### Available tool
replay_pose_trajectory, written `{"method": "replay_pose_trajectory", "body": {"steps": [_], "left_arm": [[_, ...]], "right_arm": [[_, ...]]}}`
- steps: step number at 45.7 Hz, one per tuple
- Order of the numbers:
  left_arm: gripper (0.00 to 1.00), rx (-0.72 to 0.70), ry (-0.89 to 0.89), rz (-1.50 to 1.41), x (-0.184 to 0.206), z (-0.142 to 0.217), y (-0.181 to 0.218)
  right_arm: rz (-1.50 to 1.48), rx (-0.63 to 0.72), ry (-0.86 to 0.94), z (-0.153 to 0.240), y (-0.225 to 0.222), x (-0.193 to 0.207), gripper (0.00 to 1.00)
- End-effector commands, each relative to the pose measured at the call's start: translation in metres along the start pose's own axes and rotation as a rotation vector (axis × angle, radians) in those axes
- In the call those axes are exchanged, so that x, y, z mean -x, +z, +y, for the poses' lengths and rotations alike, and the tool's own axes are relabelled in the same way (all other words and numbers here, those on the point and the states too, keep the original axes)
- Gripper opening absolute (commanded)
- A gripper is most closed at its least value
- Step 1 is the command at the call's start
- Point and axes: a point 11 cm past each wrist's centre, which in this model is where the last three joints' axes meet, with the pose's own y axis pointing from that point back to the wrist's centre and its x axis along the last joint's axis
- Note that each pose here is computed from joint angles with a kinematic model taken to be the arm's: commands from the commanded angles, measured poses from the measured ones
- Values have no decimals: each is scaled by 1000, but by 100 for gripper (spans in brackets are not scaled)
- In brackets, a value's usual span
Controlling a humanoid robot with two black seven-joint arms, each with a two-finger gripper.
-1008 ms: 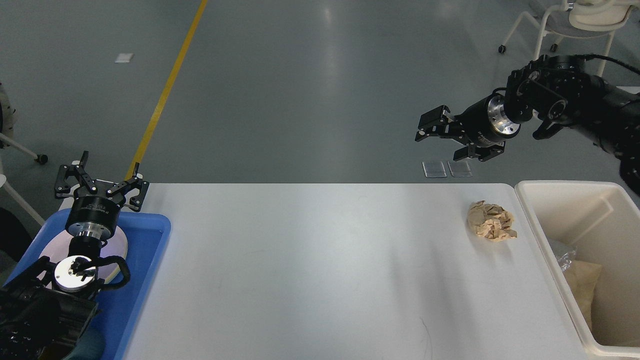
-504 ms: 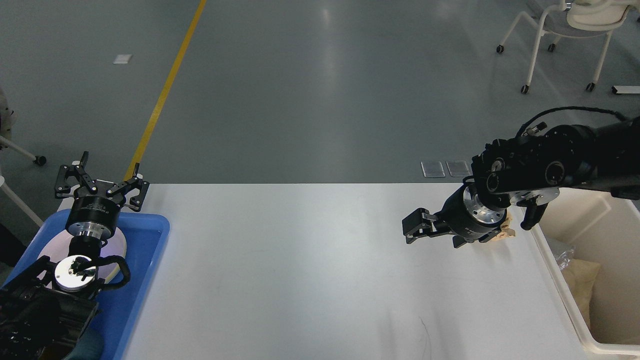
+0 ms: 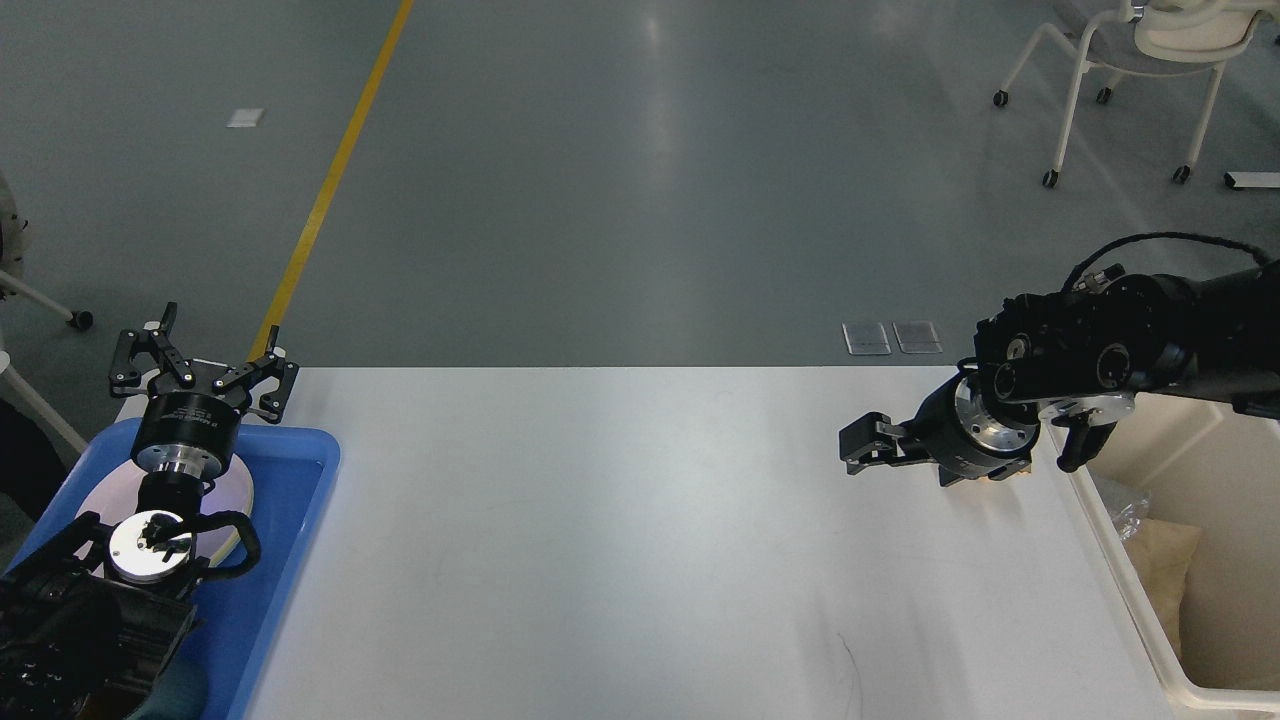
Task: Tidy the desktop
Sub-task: 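Lower the right gripper onto the tan crumpled paper and grasp it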
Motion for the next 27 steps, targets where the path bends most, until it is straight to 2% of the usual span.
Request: {"method": "replay_pose_trajectory", "body": {"steps": [1,11,27], "left_arm": [[97,0,0,0,0,0,0],[97,0,0,0,0,0,0],[97,0,0,0,0,0,0]], "right_arm": [[-44,82,95,-25,42,-17,100],[-140,157,208,-46,102,-26,100],[-358,103,342,-86,120,-19,100]]}}
